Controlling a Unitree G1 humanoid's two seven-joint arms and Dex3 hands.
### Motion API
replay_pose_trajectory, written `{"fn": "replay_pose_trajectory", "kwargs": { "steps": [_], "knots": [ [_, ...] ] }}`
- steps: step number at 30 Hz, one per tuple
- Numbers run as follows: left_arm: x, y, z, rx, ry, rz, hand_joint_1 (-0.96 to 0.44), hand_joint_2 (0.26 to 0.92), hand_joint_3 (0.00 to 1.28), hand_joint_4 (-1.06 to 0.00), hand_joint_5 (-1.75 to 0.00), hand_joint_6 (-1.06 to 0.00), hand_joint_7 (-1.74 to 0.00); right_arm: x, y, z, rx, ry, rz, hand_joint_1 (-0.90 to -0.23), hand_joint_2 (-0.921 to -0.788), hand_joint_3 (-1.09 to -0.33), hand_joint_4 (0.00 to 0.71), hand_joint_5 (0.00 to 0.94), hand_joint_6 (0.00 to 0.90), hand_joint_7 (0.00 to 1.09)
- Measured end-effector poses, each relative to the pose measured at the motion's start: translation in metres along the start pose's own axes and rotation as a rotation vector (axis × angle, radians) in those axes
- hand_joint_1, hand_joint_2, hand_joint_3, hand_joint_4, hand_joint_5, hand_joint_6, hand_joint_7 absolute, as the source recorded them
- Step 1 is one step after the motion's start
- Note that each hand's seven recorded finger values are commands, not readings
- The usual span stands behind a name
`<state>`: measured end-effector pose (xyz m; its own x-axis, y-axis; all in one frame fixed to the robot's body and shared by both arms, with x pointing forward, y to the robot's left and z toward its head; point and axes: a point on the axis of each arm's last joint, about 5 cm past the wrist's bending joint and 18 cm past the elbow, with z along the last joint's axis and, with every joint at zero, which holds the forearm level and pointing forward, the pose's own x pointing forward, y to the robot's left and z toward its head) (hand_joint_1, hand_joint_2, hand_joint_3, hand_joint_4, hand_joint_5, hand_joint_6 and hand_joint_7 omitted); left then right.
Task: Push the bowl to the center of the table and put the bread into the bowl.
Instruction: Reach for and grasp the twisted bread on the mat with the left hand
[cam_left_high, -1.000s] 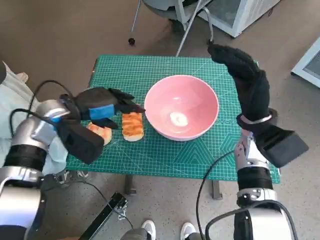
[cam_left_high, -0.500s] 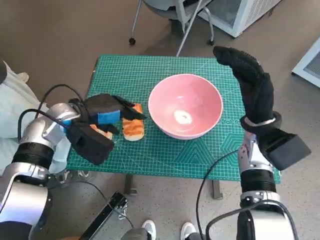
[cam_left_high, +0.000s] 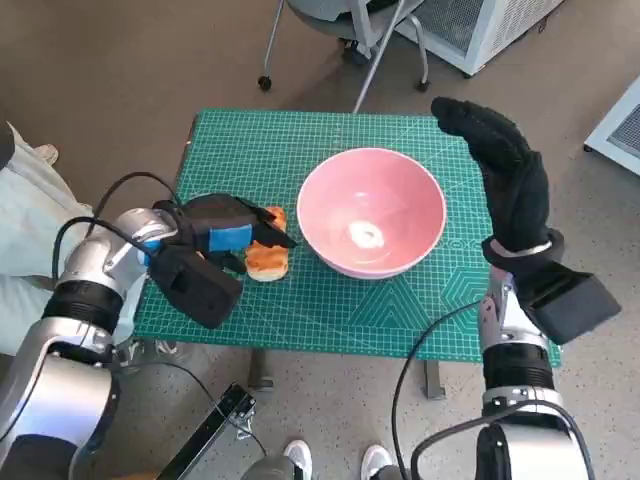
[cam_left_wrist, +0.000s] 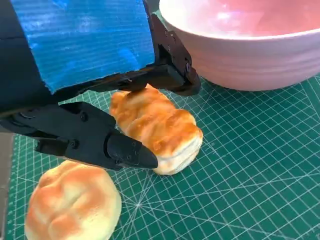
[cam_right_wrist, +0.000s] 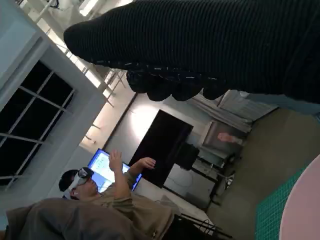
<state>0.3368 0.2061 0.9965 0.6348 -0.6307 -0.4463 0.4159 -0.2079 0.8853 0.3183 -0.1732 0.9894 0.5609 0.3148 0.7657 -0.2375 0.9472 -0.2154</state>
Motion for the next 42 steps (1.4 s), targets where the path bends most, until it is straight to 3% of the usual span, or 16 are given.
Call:
{"fn": "replay_pose_trajectory", "kwargs": {
  "steps": [17,25,26,27,28,30,32,35,42],
  "knots": [
    [0.013,-0.009,0.007,0.047,-0.004,0.038,-0.02,0.909,0.01,-0.59,-0.01,-0.67,-0.04,-0.0013,0.004,0.001,0.005,-0.003,0.011,-0.575,-0.921,-0.769,0.37,0.003,-0.001,0.97],
    [0.019,-0.016,0.009,0.111,0.007,0.061,-0.01,0.92,0.11,-0.69,-0.05,-0.79,-0.09,-0.0036,0.007,-0.001,0.028,0.014,0.009,-0.574,-0.921,-0.775,0.364,0.0,-0.001,0.98],
    [0.019,-0.017,0.009,0.118,0.009,0.061,-0.13,0.92,0.15,-0.73,-0.06,-0.69,-0.56,-0.0039,0.007,-0.001,0.03,0.016,0.009,-0.576,-0.921,-0.772,0.365,0.001,-0.001,0.98],
    [0.02,-0.018,0.009,0.121,0.01,0.063,-0.17,0.921,0.17,-0.75,-0.07,-0.65,-0.74,-0.0041,0.007,-0.001,0.033,0.018,0.009,-0.576,-0.921,-0.771,0.365,0.001,-0.001,0.98],
    [0.02,-0.019,0.009,0.124,0.011,0.064,-0.11,0.921,0.18,-0.64,-0.5,-0.62,-0.96,-0.0042,0.007,-0.001,0.035,0.019,0.008,-0.579,-0.921,-0.769,0.365,0.001,-0.001,0.98],
    [0.02,-0.02,0.009,0.123,0.013,0.071,-0.06,0.921,0.18,-0.57,-0.86,-0.6,-1.14,-0.0044,0.006,-0.001,0.036,0.018,0.008,-0.584,-0.921,-0.764,0.365,0.001,-0.001,0.98],
    [0.02,-0.019,0.008,0.123,0.015,0.08,-0.02,0.921,0.16,-0.55,-1.09,-0.61,-1.2,-0.0045,0.006,-0.001,0.04,0.016,0.003,-0.587,-0.921,-0.759,0.367,0.002,-0.001,0.97],
    [0.018,-0.017,0.007,0.126,0.016,0.092,-0.01,0.921,0.13,-0.57,-1.22,-0.64,-1.16,-0.0048,0.005,-0.001,0.04,0.015,-0.001,-0.584,-0.921,-0.756,0.368,0.002,-0.001,0.97],
    [0.014,-0.017,0.004,0.132,0.014,0.12,0.0,0.92,0.1,-0.58,-1.22,-0.67,-1.17,-0.0069,0.002,-0.002,0.038,0.023,-0.015,-0.572,-0.921,-0.753,0.371,0.004,0.0,0.96]
  ]
}}
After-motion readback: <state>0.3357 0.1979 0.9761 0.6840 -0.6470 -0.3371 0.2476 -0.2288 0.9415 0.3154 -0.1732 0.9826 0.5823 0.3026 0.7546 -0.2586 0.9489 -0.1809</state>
